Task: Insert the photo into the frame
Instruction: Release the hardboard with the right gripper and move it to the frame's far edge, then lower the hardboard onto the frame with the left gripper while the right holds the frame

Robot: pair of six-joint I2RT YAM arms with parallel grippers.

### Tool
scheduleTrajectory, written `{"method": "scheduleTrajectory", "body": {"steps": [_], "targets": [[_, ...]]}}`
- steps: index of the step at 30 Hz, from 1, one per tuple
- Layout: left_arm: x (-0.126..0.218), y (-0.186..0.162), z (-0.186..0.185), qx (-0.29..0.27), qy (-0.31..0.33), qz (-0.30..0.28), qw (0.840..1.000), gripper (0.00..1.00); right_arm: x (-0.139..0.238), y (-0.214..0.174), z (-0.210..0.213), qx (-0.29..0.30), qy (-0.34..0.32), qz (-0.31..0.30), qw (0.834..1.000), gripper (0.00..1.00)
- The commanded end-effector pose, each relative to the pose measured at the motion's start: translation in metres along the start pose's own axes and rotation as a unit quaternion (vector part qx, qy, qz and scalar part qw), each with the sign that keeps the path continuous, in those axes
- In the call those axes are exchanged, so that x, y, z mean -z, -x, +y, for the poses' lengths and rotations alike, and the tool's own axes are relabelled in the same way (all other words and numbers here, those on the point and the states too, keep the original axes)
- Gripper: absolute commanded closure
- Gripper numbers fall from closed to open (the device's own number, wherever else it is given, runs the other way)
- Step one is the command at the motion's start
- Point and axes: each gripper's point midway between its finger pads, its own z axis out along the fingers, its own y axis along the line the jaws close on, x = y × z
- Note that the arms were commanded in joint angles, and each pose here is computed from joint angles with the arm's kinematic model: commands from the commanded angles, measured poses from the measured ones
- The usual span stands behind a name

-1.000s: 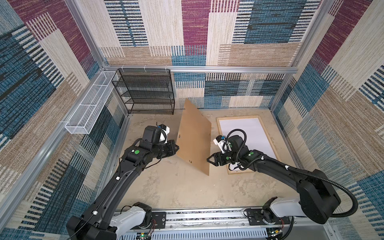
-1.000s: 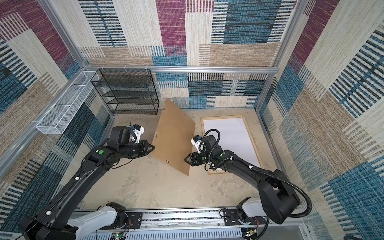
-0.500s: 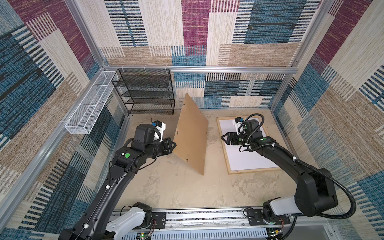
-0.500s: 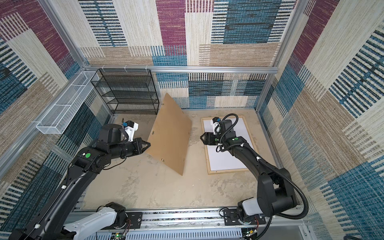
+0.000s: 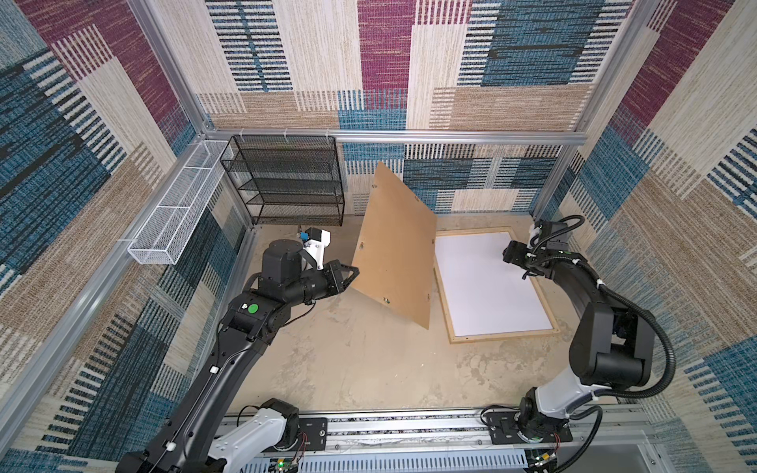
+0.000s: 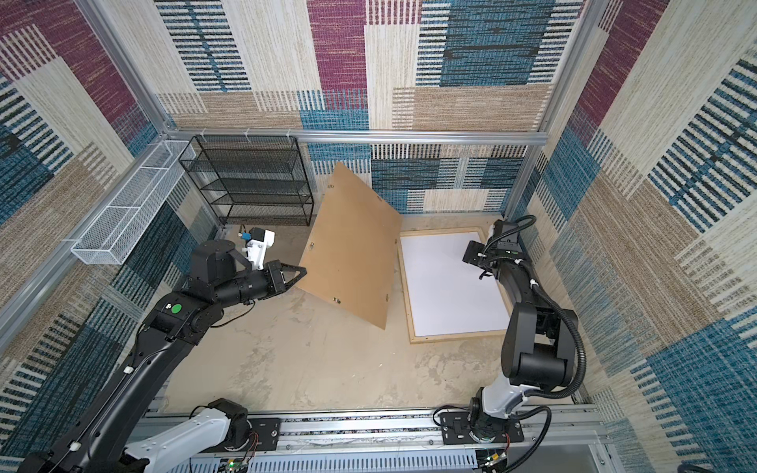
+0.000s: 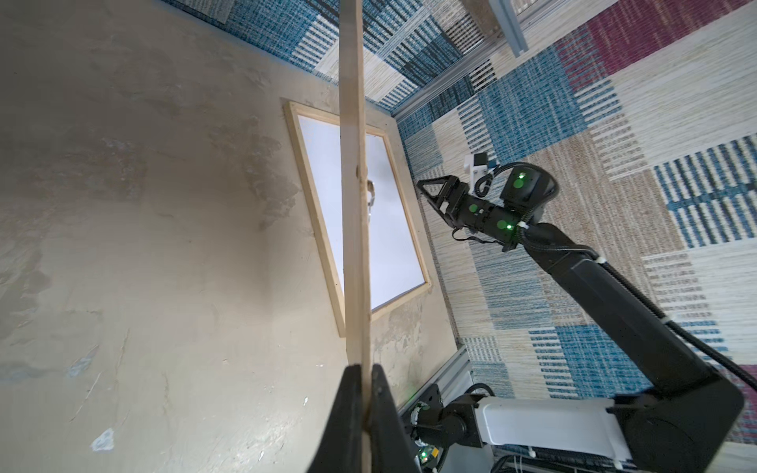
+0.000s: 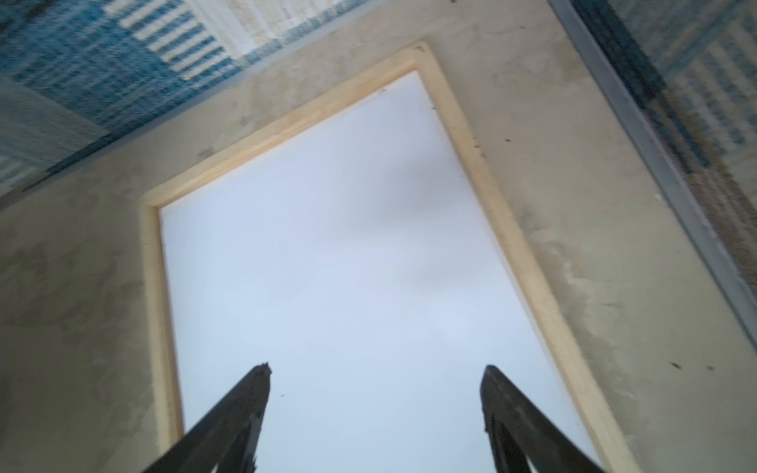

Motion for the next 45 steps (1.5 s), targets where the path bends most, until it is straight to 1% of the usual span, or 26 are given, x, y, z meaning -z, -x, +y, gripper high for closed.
{"method": "scheduleTrajectory", "body": {"steps": [1,4,7,11,12,14,16,18,22,27,30,32,34,36,38,41,45], "targets": [[0.002,0.024,-0.037,-0.025,-0.084,-0.042,0.995,1.00,-0.012,-0.003,-0.039,-0.008,-0.051,0.018,0.999,0.17],[0.000,0.027,-0.041,-0.021,-0.102,-0.048,0.993,1.00,-0.032,-0.006,-0.066,-0.031,-0.050,0.038,0.998,0.16],[-0.005,0.026,-0.039,-0.011,-0.111,-0.049,0.993,1.00,-0.048,-0.012,-0.085,-0.044,-0.049,0.057,0.996,0.16],[-0.013,0.025,-0.033,0.003,-0.119,-0.055,0.991,1.00,-0.060,-0.016,-0.095,-0.051,-0.031,0.064,0.996,0.17],[-0.015,0.020,-0.034,0.005,-0.131,-0.042,0.991,1.00,-0.062,-0.016,-0.095,-0.052,-0.022,0.066,0.996,0.17],[-0.018,0.018,-0.032,0.010,-0.135,-0.042,0.990,1.00,-0.066,-0.019,-0.094,-0.055,-0.008,0.071,0.996,0.19],[-0.020,0.018,-0.029,0.012,-0.135,-0.042,0.990,1.00,-0.067,-0.021,-0.089,-0.055,0.008,0.073,0.996,0.22],[-0.022,0.017,-0.028,0.010,-0.132,-0.042,0.990,1.00,-0.068,-0.024,-0.081,-0.057,0.034,0.077,0.995,0.28],[-0.026,0.017,-0.024,0.012,-0.129,-0.040,0.991,1.00,-0.065,-0.031,-0.069,-0.060,0.066,0.079,0.993,0.35],[-0.032,0.013,-0.017,0.021,-0.125,-0.034,0.991,1.00,-0.067,-0.047,-0.054,-0.053,0.085,0.092,0.991,0.46],[-0.035,0.011,-0.012,0.024,-0.120,-0.032,0.992,1.00,-0.069,-0.058,-0.043,-0.041,0.085,0.101,0.990,0.49],[-0.036,0.009,-0.010,0.026,-0.116,-0.030,0.992,1.00,-0.069,-0.062,-0.038,-0.036,0.088,0.103,0.990,0.54],[-0.037,0.007,-0.008,0.028,-0.115,-0.028,0.993,1.00,-0.069,-0.067,-0.030,-0.030,0.094,0.107,0.989,0.61],[-0.037,0.003,-0.004,0.031,-0.108,-0.022,0.993,1.00,-0.069,-0.073,-0.019,-0.021,0.100,0.113,0.988,0.67],[-0.034,-0.003,0.001,0.035,-0.098,-0.019,0.994,1.00,-0.070,-0.079,-0.006,-0.012,0.108,0.120,0.987,0.70],[-0.025,-0.007,0.012,0.040,-0.069,-0.034,0.996,1.00,-0.068,-0.090,0.011,-0.002,0.119,0.126,0.985,0.72],[-0.018,-0.014,0.025,0.062,-0.053,-0.053,0.995,1.00,-0.060,-0.098,0.034,0.009,0.147,0.125,0.981,0.79]]}}
